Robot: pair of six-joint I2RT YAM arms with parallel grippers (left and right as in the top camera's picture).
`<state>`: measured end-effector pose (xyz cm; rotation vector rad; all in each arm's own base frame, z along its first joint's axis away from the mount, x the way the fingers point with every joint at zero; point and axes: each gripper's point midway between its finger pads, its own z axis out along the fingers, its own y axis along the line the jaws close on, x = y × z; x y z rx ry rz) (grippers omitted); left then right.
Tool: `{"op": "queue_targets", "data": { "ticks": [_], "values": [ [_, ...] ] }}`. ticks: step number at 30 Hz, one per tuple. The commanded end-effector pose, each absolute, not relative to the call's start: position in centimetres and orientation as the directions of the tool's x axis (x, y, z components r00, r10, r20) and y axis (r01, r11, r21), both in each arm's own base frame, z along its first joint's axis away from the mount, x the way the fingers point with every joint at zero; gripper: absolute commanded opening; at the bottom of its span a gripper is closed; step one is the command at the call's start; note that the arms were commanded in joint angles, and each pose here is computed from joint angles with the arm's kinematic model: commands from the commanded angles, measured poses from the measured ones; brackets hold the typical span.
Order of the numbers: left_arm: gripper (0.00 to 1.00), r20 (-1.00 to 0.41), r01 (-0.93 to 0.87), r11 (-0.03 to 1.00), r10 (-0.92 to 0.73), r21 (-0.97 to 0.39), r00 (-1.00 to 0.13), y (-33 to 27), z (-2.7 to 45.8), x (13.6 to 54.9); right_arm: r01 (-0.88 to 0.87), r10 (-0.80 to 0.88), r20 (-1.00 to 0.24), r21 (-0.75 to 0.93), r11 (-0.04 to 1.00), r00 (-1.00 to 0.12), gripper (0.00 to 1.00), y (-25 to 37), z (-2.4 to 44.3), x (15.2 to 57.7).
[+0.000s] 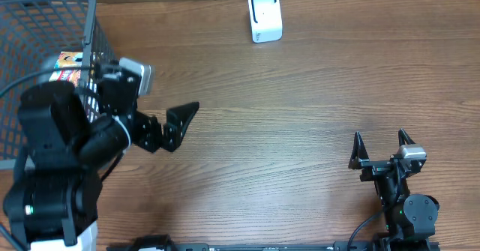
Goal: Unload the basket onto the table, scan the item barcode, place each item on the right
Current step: 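Open the left gripper and move it over the grey basket, then lower the left gripper into the basket and grasp the yellow snack bag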
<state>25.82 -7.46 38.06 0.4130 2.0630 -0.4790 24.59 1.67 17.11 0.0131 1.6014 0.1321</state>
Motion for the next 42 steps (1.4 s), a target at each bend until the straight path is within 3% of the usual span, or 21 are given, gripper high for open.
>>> {"op": "queue_targets", "data": {
  "ticks": [1, 7, 11, 13, 20, 27, 33, 42],
  "values": [
    [1.0, -0.875, 0.411, 0.906, 0.115, -0.102, -0.471, -6.1, 39.5, 26.6, -0.062, 0.084, -0.996, 0.085, 0.994, -0.03, 1.0, 1.4, 17.0, 24.6],
    [1.0, -0.853, 0.039, 0.998, -0.027, -0.056, -0.521, -0.1, 40.7, 29.1, -0.062, 0.084, -0.996, 0.085, 0.994, -0.03, 1.0, 1.4, 17.0, 24.6],
    [1.0, -0.849, -0.314, 0.949, -0.141, 0.031, -0.51, 6.2, 41.9, 30.4, -0.062, 0.084, -0.996, 0.085, 0.994, -0.03, 1.0, 1.4, 17.0, 24.6],
    [1.0, -0.852, -0.395, 0.917, -0.159, 0.06, -0.499, 8.0, 42.2, 31.2, -0.062, 0.084, -0.996, 0.085, 0.994, -0.03, 1.0, 1.4, 17.0, 24.6],
    [1.0, -0.837, -0.508, 0.861, -0.272, 0.008, -0.475, 13.4, 40.7, 34.8, -0.062, 0.084, -0.996, 0.085, 0.994, -0.03, 1.0, 1.4, 17.0, 24.6],
    [1.0, -0.825, -0.68, 0.726, -0.446, -0.106, -0.347, 21.7, 40.2, 33.3, -0.062, 0.084, -0.996, 0.085, 0.994, -0.03, 1.0, 1.4, 17.0, 24.6],
    [1.0, -0.791, -0.64, 0.751, -0.485, -0.16, -0.372, 21.9, 38.7, 34.4, -0.062, 0.084, -0.996, 0.085, 0.994, -0.03, 1.0, 1.4, 17.0, 24.6],
    [1.0, -0.741, -0.701, 0.709, -0.511, -0.077, -0.436, 26.0, 32.8, 38.0, -0.062, 0.084, -0.996, 0.085, 0.994, -0.03, 1.0, 1.4, 17.0, 24.6]
  ]
}}
